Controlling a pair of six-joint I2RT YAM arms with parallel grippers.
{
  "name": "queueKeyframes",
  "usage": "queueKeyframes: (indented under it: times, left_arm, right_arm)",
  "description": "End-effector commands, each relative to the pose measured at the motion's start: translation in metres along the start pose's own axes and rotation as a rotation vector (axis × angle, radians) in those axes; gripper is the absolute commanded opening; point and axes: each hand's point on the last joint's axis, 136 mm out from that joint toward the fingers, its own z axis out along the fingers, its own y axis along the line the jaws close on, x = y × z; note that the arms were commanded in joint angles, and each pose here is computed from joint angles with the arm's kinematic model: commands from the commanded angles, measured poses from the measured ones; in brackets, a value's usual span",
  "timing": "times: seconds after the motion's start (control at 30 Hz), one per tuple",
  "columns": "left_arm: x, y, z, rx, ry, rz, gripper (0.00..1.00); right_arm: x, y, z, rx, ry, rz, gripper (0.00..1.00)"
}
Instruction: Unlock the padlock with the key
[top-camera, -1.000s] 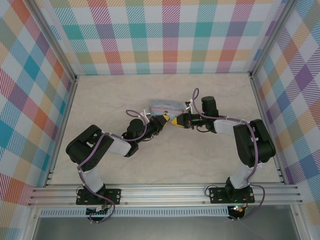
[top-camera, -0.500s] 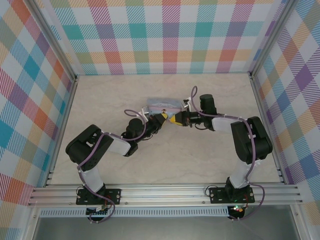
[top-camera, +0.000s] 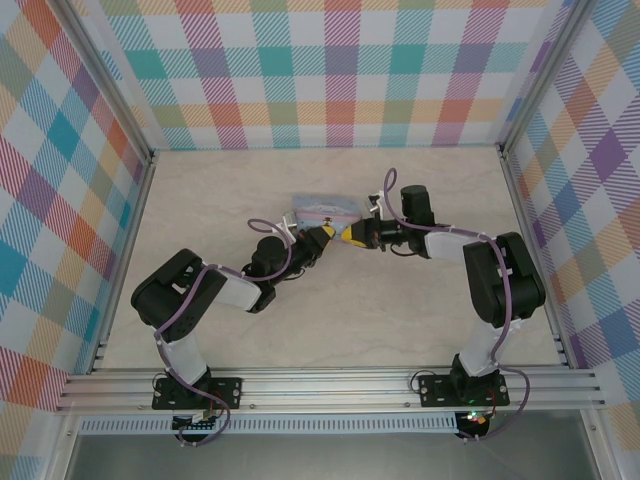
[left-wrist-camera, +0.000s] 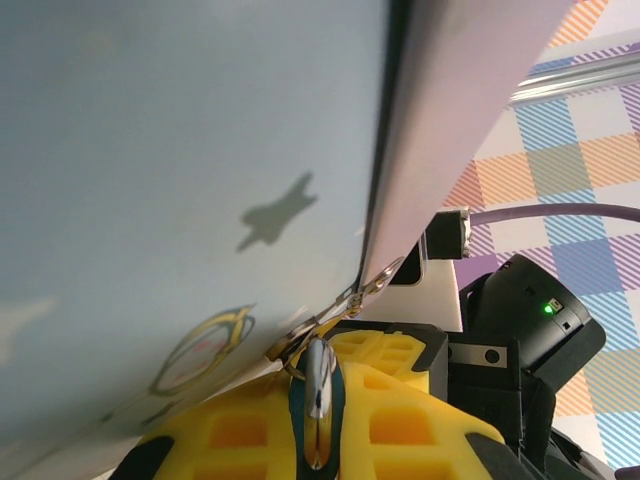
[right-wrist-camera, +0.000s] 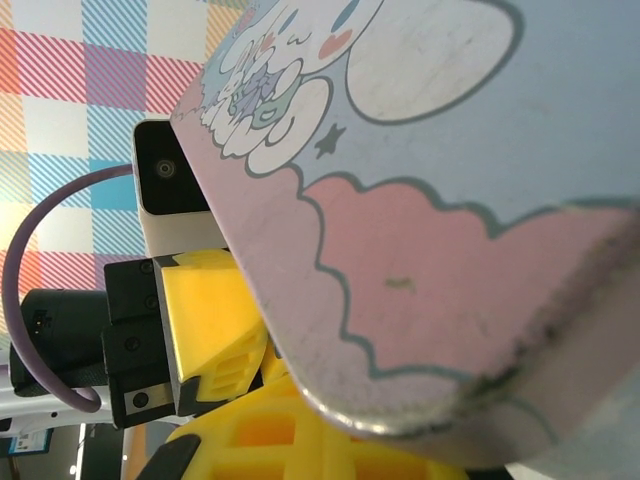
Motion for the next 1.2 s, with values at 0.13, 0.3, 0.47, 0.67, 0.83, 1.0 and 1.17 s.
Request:
queueKeyframes:
  times: [0.13,0.3,0.47,0.67,0.83,1.0,1.17]
  left_arm:
    - [0.047,-0.073,-0.002,0.249,0.199,0.051,0.00]
    - [0.052,-0.074,-0.003,0.255,0.224,0.057,0.00]
    - [0.052,-0.076,0.000,0.259,0.223,0.042,0.00]
    - [0.049,-0.082,0.002,0.266,0.215,0.001,0.00]
    - [0.050,-0.091,0.001,0.287,0.226,-0.011,0.00]
    - [0.053,-0.080,-0.003,0.249,0.228,0.015,0.00]
    - [0.054,-0.063,0.002,0.219,0.220,-0.005,0.00]
  right_arm:
    - [-0.014,-0.006,0.011,0.045,-0.129,-0.057,0.00]
    - [-0.028,0.004,0.011,0.029,-0.160,-0.079,0.00]
    - [-0.025,0.016,0.027,-0.012,-0.120,-0.109,0.00]
    - [-0.014,-0.001,0.036,-0.005,-0.125,-0.114,0.00]
    - [-0.014,-0.006,0.041,-0.004,-0.119,-0.121,0.00]
    - [-0.027,0.001,0.028,0.009,-0.145,-0.142,0.00]
    - [-0.016,0.011,0.045,-0.026,-0.113,-0.143,0.01]
